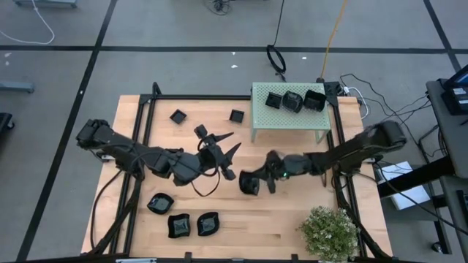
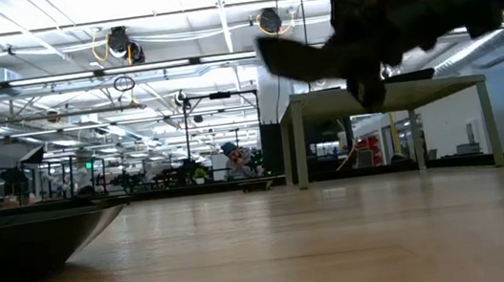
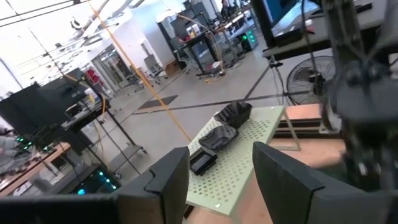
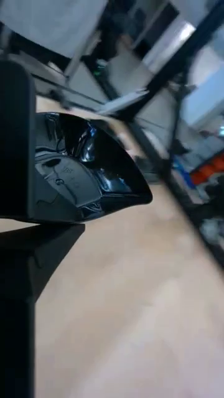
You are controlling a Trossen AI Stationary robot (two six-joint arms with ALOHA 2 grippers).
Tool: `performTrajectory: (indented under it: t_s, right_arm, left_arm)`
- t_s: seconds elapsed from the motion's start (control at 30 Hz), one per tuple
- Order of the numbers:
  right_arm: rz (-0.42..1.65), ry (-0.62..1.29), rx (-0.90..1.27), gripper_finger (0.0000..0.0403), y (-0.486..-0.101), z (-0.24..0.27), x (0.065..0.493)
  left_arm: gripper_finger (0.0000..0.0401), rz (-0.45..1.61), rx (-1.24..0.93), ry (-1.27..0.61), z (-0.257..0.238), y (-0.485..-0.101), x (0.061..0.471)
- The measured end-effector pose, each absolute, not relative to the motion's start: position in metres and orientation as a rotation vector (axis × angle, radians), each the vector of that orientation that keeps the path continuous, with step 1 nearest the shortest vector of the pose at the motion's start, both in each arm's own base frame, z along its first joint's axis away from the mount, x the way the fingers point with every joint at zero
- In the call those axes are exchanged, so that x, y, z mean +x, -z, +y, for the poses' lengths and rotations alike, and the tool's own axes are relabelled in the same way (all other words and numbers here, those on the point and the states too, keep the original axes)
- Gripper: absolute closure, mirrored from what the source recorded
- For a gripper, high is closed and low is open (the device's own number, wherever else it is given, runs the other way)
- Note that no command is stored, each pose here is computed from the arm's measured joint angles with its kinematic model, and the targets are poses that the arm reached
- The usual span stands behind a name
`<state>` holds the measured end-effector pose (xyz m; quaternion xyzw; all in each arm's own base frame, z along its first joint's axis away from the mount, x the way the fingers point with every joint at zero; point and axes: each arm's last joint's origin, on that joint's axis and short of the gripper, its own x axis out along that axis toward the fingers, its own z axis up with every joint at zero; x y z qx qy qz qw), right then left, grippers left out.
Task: Pick & Place Mini shaped plates
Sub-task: Stack the top right leaf-shaped plate on top of the leaf-shaped plate on the shelf
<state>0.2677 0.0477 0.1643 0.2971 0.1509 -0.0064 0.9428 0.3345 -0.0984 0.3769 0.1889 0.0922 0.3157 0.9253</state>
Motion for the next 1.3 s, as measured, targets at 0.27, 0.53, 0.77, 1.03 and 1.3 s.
performTrajectory:
  t_s: [0.27, 0.53, 0.77, 1.03, 1.3]
  right_arm:
    - [0.230, 0.247, 0.614, 0.0402, -0.222, -0.015, 0.222]
    - [0.125, 0.491, 0.661, 0.0403, -0.249, -0.072, 0.163]
    - [0.127, 0.509, 0.665, 0.0403, -0.261, -0.109, 0.138]
    - [0.315, 0.654, 0.564, 0.0403, -0.292, -0.144, 0.119]
    - [0.424, 0.720, 0.460, 0.0403, -0.321, -0.178, 0.117]
  left_arm:
    - [0.0219, 0.167, 0.351, -0.739, -0.070, -0.381, 0.342]
    - [0.0219, 0.127, 0.302, -0.861, -0.030, -0.387, 0.348]
    - [0.0219, 0.139, 0.289, -0.962, 0.006, -0.387, 0.349]
    - [0.0219, 0.076, 0.152, -1.060, 0.038, -0.387, 0.347]
    - [0.0219, 0.133, 0.235, -1.116, 0.060, -0.387, 0.344]
